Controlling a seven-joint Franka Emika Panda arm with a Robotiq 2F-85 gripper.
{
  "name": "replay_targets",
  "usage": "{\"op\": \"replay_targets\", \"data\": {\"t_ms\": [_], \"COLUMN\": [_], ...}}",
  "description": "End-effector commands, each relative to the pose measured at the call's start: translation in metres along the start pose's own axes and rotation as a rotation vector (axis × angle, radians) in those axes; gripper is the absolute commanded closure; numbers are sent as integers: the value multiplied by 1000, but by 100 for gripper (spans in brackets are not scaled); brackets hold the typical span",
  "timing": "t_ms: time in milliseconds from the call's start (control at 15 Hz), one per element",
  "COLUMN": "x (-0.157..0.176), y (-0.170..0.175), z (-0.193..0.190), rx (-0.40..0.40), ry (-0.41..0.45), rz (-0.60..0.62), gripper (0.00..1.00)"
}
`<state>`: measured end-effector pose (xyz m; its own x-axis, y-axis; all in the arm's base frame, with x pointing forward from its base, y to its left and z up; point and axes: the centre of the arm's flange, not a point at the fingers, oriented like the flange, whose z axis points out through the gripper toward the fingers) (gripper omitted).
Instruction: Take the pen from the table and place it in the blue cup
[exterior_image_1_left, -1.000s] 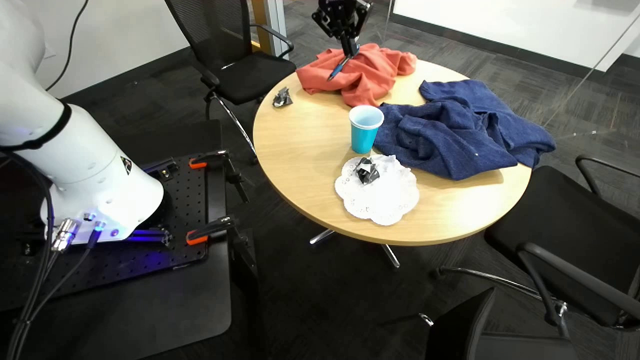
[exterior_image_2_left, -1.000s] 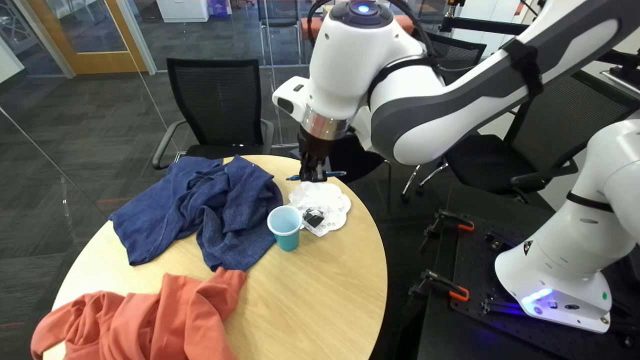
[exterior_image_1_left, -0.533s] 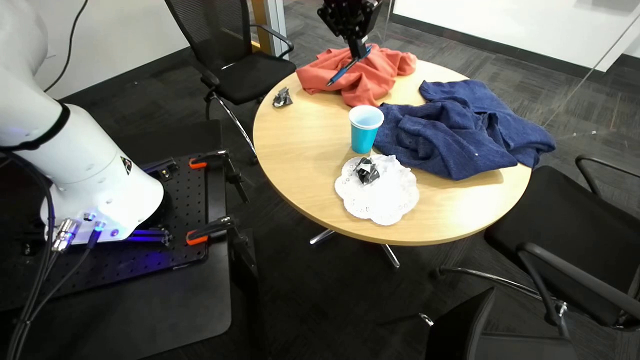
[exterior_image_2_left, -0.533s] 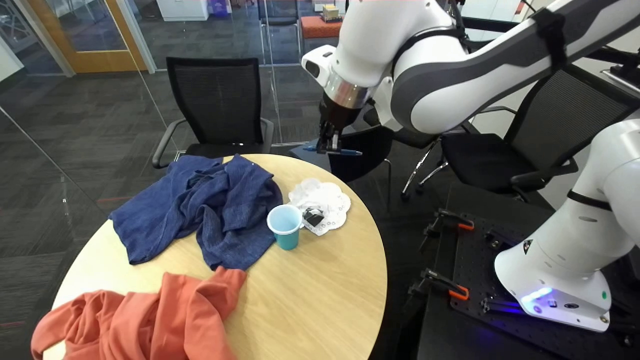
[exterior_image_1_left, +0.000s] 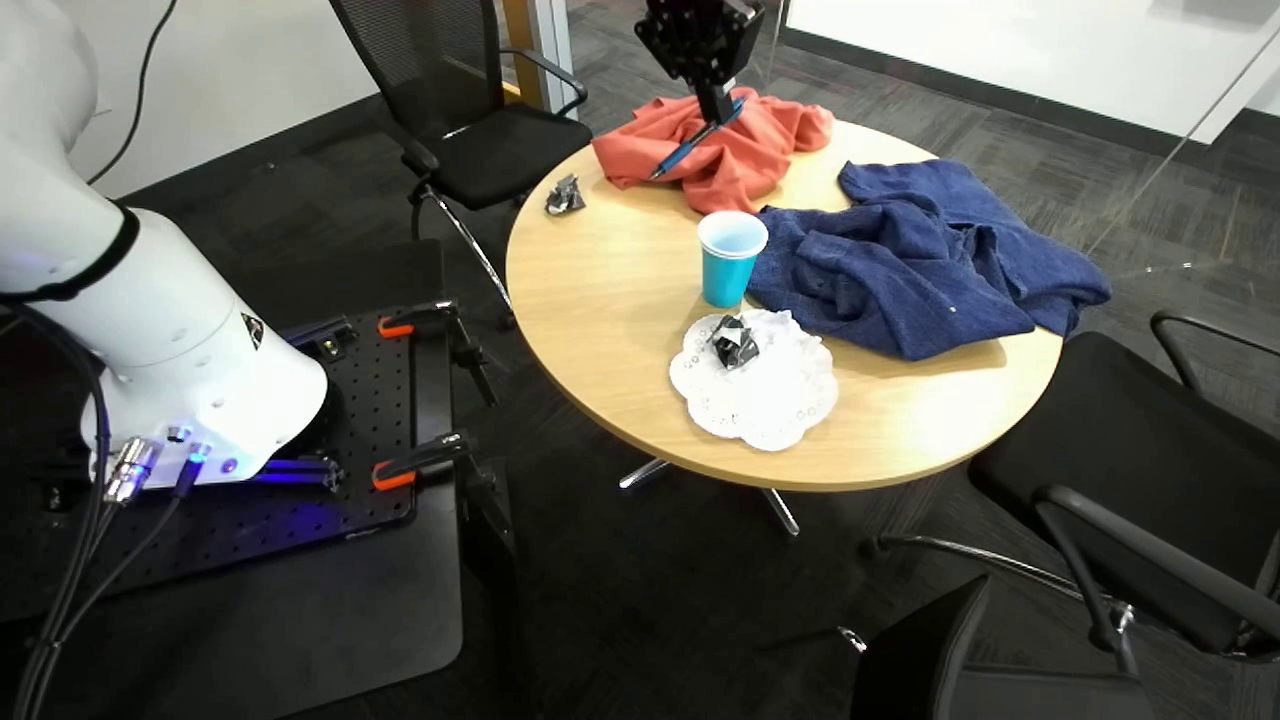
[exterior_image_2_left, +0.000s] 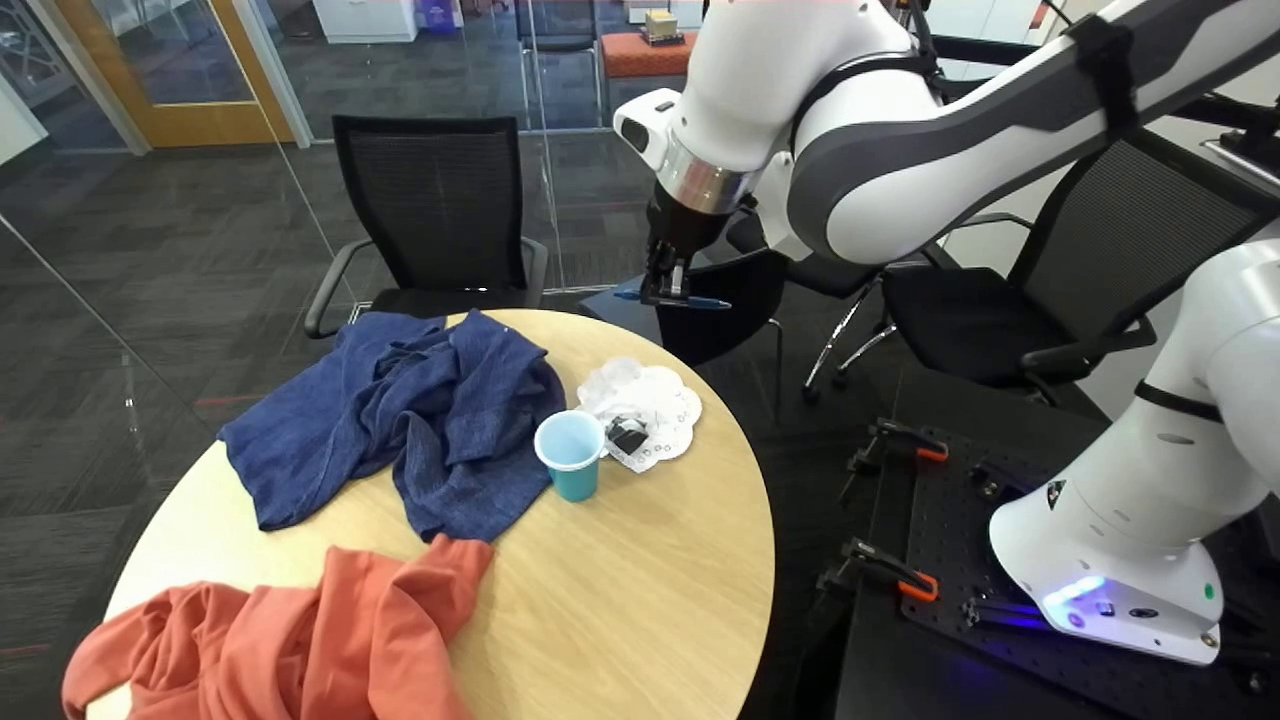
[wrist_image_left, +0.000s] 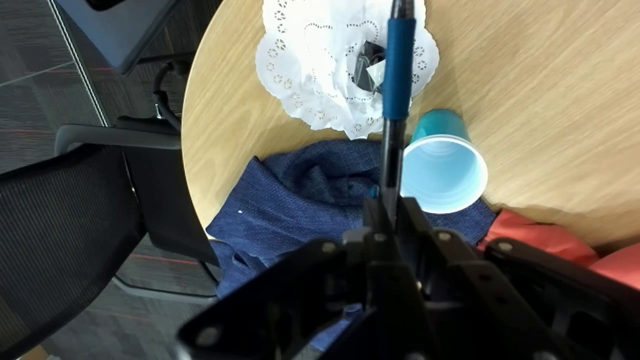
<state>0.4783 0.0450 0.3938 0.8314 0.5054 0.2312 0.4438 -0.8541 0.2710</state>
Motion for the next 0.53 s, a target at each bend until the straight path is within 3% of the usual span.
{"op": "replay_targets", "data": {"t_ms": [0,200,267,467], "x": [0,0,0,0], "y": [0,0,0,6], "z": [0,0,0,5], "rx": [0,0,0,37], "ry": [0,0,0,42], "rz": [0,0,0,-29], "gripper": [89,89,97,97]}}
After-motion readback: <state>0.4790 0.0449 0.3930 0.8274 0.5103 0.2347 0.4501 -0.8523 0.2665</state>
